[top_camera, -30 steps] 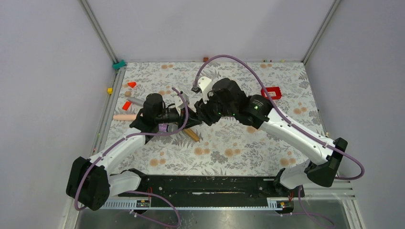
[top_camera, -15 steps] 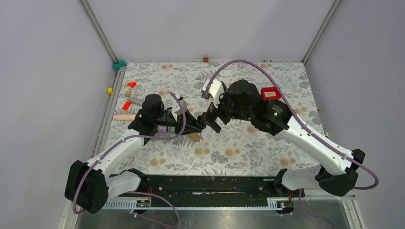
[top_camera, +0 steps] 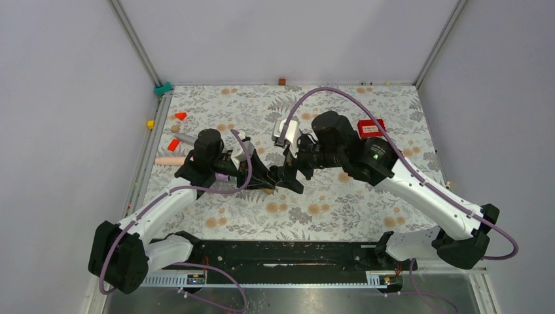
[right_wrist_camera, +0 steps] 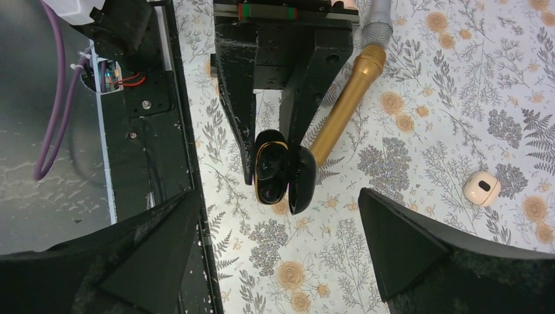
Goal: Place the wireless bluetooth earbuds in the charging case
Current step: Place the earbud in the charging case, then close the charging case.
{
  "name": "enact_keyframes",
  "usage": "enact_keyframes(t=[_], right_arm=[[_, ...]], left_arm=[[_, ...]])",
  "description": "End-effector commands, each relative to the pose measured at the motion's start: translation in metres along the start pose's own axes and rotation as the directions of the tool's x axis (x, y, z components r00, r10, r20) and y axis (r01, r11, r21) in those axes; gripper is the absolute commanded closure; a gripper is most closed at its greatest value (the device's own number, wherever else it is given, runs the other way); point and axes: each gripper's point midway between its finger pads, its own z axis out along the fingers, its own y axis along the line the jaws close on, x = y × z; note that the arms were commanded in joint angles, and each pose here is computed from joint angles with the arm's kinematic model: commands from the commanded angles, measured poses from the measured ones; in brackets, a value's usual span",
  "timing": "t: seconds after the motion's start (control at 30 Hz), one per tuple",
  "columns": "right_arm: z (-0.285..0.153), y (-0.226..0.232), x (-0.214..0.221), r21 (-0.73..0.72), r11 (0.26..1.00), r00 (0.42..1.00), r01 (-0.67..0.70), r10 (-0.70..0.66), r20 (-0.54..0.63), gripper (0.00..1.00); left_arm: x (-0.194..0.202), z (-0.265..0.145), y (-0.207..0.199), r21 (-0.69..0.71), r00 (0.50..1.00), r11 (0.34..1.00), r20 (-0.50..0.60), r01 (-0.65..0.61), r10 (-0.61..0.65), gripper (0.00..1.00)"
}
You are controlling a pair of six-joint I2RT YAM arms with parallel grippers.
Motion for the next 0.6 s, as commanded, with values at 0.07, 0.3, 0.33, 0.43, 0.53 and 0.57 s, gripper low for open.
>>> enact_keyframes(t=[0.07, 0.3, 0.33, 0.43, 0.53, 0.57], right_arm=[[0.005, -0.009, -0.006, 0.041, 0.999, 0.999, -0.020, 0.019, 0.028, 0.00], [0.014, -0.015, -0.002, 0.062, 0.997, 0.999, -0.038, 0.037, 0.013, 0.01], [0.015, -0.015, -0.001, 0.060, 0.997, 0.999, -0.041, 0.040, 0.011, 0.01], [0.017, -0.015, 0.000, 0.059, 0.997, 0.999, -0.043, 0.042, 0.008, 0.01], [0.019, -0.017, 0.002, 0.067, 0.997, 0.999, -0.044, 0.044, 0.002, 0.01], [0.019, -0.018, 0.002, 0.070, 0.997, 0.999, -0.044, 0.044, 0.001, 0.00]], left_arm=[[-0.012, 0.000, -0.013, 0.071, 0.996, 0.993, 0.030, -0.091, 0.089, 1.00], [-0.012, -0.001, -0.015, 0.086, 0.996, 0.992, 0.032, -0.089, 0.086, 1.00], [-0.013, -0.001, -0.015, 0.087, 0.995, 0.992, 0.033, -0.092, 0.090, 1.00], [-0.013, -0.001, -0.016, 0.087, 0.995, 0.992, 0.033, -0.092, 0.090, 1.00], [-0.013, -0.001, -0.016, 0.088, 0.995, 0.992, 0.033, -0.092, 0.089, 1.00], [-0.013, -0.001, -0.016, 0.089, 0.995, 0.992, 0.033, -0.093, 0.090, 1.00]])
